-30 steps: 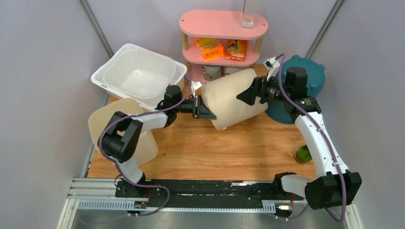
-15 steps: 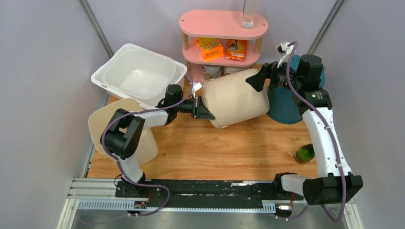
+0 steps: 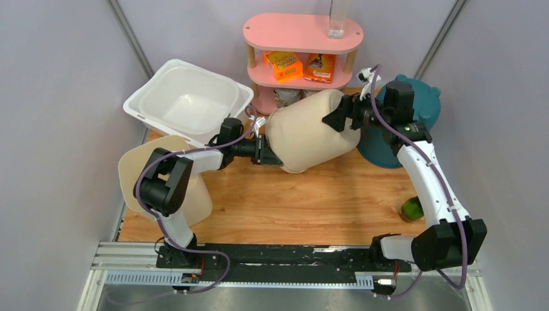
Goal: Turn the large container upside down
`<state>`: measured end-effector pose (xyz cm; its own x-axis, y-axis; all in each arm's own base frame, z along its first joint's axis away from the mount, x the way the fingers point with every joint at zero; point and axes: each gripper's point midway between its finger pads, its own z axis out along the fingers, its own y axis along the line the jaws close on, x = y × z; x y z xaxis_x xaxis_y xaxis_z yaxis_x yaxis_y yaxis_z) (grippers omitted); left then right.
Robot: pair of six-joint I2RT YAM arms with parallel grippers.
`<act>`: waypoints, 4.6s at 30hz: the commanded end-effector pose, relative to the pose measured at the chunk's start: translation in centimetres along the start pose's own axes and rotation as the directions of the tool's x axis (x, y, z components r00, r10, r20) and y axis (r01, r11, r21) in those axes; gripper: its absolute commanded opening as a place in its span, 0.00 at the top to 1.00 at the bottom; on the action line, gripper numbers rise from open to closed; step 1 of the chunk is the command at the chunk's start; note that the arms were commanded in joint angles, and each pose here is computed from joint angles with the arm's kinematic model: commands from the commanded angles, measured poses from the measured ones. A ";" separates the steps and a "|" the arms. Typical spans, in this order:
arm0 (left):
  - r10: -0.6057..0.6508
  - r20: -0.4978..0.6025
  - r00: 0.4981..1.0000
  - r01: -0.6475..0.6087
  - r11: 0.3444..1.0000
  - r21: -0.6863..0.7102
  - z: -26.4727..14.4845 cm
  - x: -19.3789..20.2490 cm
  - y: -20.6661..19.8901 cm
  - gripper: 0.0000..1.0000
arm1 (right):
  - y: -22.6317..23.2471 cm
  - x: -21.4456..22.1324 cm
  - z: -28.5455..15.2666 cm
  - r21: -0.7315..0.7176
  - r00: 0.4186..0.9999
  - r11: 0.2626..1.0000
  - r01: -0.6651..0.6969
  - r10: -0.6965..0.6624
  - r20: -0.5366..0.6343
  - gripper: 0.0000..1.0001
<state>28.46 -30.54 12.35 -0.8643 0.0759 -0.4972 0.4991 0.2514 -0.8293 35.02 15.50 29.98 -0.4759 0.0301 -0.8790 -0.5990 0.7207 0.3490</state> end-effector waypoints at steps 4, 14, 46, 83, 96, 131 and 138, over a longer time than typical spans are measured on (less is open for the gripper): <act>-0.217 -0.052 0.975 0.186 0.917 -0.353 -0.6 4.2 6.4 0.35 | 5.7 2.1 3.4 -0.208 0.993 0.977 -0.044 0.020 -0.115 0.14; -0.176 -0.057 0.983 0.129 0.873 -0.471 -3.3 2.4 5.5 0.00 | 6.0 1.5 5.6 -0.222 0.993 0.975 -0.007 -0.020 -0.118 0.15; 0.843 -0.124 0.523 -0.852 0.517 -0.083 5.7 -10.8 -10.3 0.00 | 1.8 -9.8 -4.6 -0.026 0.976 0.991 0.129 -0.122 0.179 0.13; 0.166 -0.785 0.597 -0.790 0.291 -0.540 -28.8 8.2 -9.3 0.08 | -0.9 -5.4 -2.4 -0.023 0.992 0.999 0.041 -0.038 0.117 0.13; 0.438 -0.643 0.628 -0.756 0.539 -0.371 -22.0 5.1 -15.4 0.99 | -1.8 -4.1 -1.5 -0.027 0.996 1.000 0.016 -0.014 0.085 0.14; 0.213 -0.011 0.977 -0.213 0.972 -0.101 -8.7 6.7 -12.7 0.62 | 6.8 15.0 -0.2 -0.134 0.903 0.989 -0.062 -0.001 -0.430 0.12; 0.204 -0.059 0.977 -0.212 0.947 -0.240 -10.5 9.0 -10.5 0.33 | 6.0 15.7 -1.7 -0.066 0.888 0.997 -0.031 -0.002 -0.461 0.12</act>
<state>14.19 -24.00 20.58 -0.7565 0.1741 -0.6304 0.6474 0.3353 -0.6844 24.31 20.66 20.32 -0.6593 -0.2724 -0.7008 -0.6830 0.6066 0.4068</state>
